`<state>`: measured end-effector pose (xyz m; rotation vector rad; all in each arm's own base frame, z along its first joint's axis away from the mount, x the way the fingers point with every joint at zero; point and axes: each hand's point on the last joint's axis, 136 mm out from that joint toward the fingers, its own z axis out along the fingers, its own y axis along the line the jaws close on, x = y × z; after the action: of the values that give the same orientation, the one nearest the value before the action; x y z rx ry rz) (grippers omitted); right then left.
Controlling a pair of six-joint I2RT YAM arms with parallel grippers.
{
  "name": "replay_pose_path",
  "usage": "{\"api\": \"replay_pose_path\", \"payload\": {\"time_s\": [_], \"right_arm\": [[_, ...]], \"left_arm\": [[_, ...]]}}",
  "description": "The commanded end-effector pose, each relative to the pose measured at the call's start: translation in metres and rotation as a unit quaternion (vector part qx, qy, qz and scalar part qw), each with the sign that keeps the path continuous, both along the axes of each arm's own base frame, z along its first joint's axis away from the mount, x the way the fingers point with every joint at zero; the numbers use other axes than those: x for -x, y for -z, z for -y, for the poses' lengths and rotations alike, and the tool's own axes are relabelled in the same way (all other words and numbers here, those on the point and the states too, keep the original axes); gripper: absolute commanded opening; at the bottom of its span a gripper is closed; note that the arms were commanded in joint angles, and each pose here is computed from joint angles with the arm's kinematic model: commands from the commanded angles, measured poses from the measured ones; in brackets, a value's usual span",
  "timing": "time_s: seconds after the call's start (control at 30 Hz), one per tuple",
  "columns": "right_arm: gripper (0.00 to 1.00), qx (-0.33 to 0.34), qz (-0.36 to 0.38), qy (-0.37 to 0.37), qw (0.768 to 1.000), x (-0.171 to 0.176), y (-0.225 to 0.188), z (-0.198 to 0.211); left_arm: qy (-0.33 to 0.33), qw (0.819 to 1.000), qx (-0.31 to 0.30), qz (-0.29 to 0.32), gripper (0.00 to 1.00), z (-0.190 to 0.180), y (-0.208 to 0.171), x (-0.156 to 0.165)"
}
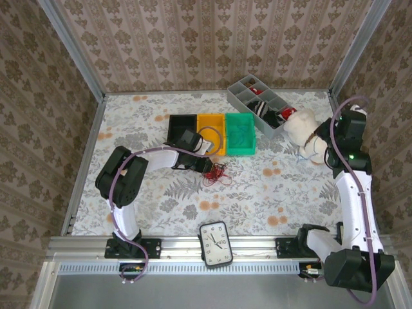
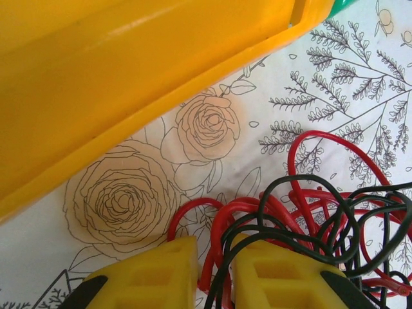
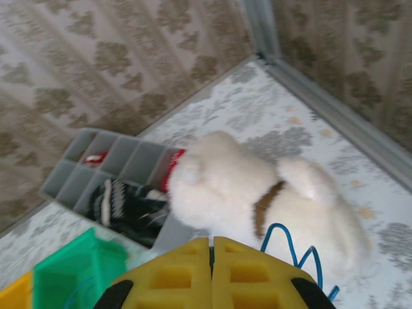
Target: Untangle the cables
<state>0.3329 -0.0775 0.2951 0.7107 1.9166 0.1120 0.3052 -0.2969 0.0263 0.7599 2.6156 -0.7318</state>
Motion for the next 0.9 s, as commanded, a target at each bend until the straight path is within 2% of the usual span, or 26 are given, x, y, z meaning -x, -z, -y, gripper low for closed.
{"api": "replay_pose_path", "payload": {"time_s": [0.0,0.2,0.37,0.6,0.87], "right_arm": [[0.00,0.005,0.071,-0.083,0.994,-0.011,-0.054,-0.036],[0.00,0.014,0.123,-0.157,0.980,-0.031,-0.107,-0.083],[0.00,0.007,0.138,-0.198,0.971,-0.070,-0.123,-0.115],[0.00,0.001,0.128,-0.237,0.963,-0.123,-0.113,-0.150],[0.00,-0.012,0.077,-0.291,0.953,-0.155,-0.072,-0.195]], "left_arm": [[0.008,1.000,0.006,-0.007,0.20,-0.001,0.006,0.007],[0.012,1.000,0.019,0.009,0.20,0.003,-0.002,0.004],[0.011,1.000,0.018,0.007,0.20,0.003,-0.002,0.004],[0.010,1.000,0.015,0.008,0.20,0.002,0.000,0.005],[0.011,1.000,0.014,0.009,0.20,0.003,0.002,0.003]]}}
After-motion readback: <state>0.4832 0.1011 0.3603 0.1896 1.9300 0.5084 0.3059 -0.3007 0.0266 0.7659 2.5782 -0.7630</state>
